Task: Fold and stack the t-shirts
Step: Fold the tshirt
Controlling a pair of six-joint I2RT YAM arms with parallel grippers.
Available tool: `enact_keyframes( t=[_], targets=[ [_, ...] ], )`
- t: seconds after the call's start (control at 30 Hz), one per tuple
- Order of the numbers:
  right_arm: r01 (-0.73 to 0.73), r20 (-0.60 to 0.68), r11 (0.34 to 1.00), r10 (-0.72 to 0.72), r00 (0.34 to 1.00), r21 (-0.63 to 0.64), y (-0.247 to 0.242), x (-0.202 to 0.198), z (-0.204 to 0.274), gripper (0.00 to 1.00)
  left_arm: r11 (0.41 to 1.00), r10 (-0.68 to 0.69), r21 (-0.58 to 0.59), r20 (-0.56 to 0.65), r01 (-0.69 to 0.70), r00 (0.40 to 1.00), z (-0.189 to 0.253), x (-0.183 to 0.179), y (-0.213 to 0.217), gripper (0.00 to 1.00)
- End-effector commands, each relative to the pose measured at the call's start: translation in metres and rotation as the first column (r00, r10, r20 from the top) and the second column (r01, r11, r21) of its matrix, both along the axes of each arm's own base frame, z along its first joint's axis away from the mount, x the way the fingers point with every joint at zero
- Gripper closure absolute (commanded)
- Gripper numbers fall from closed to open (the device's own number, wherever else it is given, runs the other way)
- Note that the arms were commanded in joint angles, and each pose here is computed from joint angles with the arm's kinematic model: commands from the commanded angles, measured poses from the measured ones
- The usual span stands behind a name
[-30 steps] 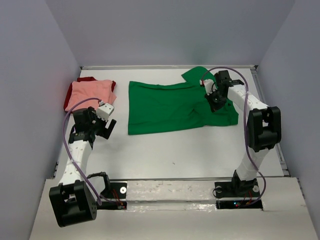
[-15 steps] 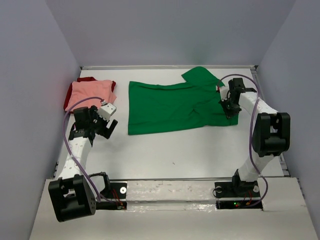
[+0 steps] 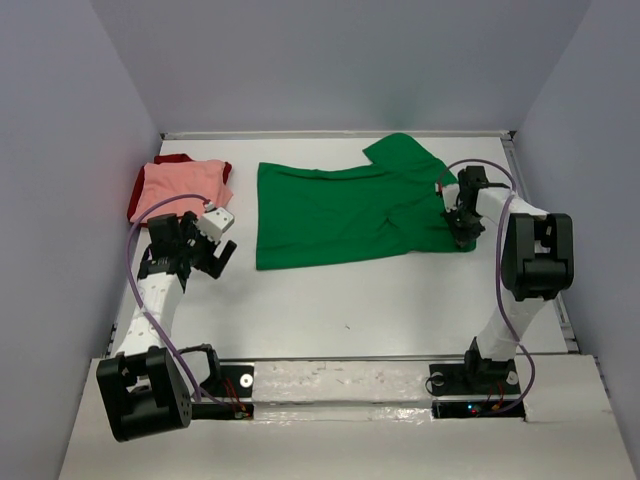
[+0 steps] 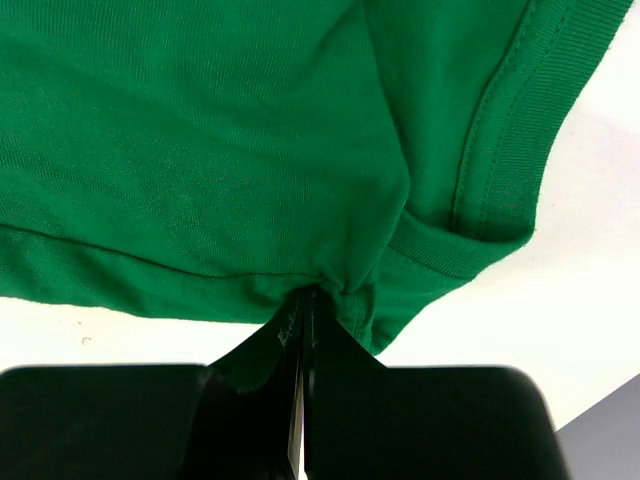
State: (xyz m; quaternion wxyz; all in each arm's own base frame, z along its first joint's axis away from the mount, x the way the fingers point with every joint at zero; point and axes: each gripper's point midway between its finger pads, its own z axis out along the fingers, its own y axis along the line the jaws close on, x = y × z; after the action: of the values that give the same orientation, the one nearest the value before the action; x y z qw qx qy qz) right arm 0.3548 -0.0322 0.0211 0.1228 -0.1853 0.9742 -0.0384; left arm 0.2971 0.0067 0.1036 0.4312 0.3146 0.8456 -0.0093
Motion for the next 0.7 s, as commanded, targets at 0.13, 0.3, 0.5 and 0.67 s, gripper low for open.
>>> enact_keyframes(
  t=[0.13,0.3,0.5,0.67],
  targets=[
    [-0.001,-0.052,0.997,-0.003,0.999,-0.077,-0.023,-0.012,-0.021,1.00,1.000,-0.031,-0.002,0.056,0.031,0.998,0.021,0.012,-0.002,0.01],
    [-0.006,-0.069,0.993,-0.003,0.998,-0.122,-0.038,-0.026,-0.019,1.00,0.999,-0.051,0.013,0.038,0.051,0.998,0.019,0.011,-0.002,0.01],
    [-0.013,-0.087,0.991,0.001,0.996,-0.134,-0.043,-0.038,-0.010,1.00,0.997,-0.068,0.028,0.016,0.068,0.998,0.020,0.010,-0.001,0.01],
    [-0.011,-0.081,0.994,0.002,0.997,-0.111,-0.039,-0.039,-0.001,1.00,0.996,-0.086,0.029,0.014,0.086,0.996,0.022,0.010,-0.003,0.01]
  ],
)
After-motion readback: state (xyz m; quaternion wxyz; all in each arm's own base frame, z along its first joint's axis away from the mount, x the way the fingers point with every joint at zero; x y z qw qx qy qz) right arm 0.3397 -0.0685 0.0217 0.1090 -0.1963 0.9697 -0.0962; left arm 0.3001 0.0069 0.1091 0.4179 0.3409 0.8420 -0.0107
